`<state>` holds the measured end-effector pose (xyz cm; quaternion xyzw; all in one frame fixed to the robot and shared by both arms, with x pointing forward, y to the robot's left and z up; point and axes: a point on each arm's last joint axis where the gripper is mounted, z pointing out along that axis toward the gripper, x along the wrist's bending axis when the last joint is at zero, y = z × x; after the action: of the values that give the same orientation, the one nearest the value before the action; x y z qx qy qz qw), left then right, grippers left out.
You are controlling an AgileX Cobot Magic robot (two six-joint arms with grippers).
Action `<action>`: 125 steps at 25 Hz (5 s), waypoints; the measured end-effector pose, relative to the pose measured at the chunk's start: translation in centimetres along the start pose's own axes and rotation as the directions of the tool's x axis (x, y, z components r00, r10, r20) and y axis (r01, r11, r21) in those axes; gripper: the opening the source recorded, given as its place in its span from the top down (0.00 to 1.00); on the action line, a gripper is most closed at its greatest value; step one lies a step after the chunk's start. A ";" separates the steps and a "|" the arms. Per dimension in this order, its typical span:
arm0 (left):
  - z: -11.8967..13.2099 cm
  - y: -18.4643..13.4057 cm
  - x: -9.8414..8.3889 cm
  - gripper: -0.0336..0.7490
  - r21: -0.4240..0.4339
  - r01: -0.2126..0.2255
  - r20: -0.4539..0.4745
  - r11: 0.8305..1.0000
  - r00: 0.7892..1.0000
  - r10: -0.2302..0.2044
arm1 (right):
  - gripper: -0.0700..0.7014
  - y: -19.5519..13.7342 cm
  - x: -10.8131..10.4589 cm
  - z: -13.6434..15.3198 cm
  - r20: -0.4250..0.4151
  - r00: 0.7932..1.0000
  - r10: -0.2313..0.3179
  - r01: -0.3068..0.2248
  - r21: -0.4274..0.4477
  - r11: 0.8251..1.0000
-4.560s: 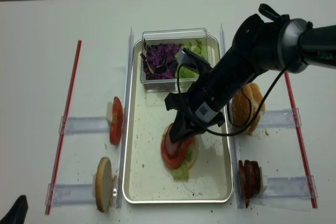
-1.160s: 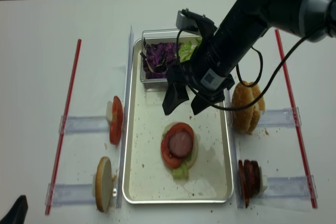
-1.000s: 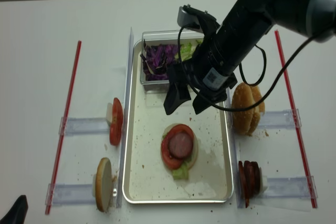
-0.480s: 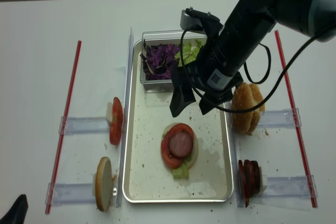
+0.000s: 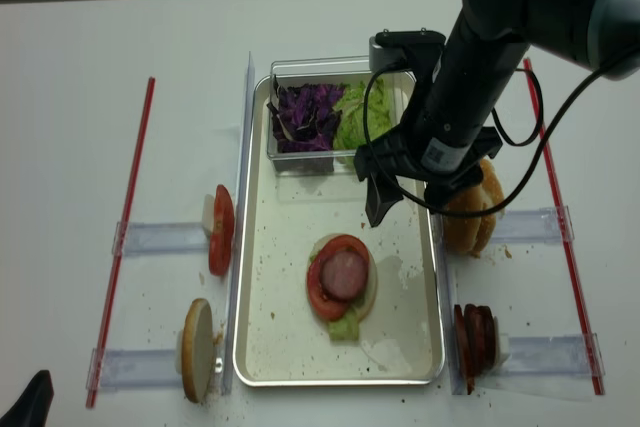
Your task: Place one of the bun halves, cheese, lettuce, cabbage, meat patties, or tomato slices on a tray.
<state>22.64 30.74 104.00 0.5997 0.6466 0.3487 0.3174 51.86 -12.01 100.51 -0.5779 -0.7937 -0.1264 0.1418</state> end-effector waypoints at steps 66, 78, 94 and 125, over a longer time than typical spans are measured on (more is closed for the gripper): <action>0.0 0.0 0.0 0.10 0.000 0.000 0.000 1.000 1.000 0.000 | 0.14 -2.4 -15.2 -8.3 0.320 0.863 0.390 -0.367 -0.133 0.921; 0.0 0.0 0.0 0.10 0.000 0.000 0.000 1.000 1.000 0.000 | 0.17 -9.0 -12.6 -8.5 0.288 0.884 0.368 -0.343 -0.134 0.930; 0.0 0.0 0.0 0.10 0.000 0.000 0.000 1.000 1.000 0.000 | 0.17 -21.3 -10.2 -4.7 0.284 0.895 0.344 -0.257 -0.303 0.918; 0.0 0.0 0.0 0.10 0.000 0.000 0.000 1.000 1.000 0.000 | 0.10 -31.7 -5.7 -7.5 0.300 0.918 0.260 0.111 -0.822 0.558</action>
<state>22.64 30.74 104.00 0.5997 0.6466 0.3487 0.3174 23.90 -29.25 104.20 -0.6226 -0.6267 -0.3597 -0.3004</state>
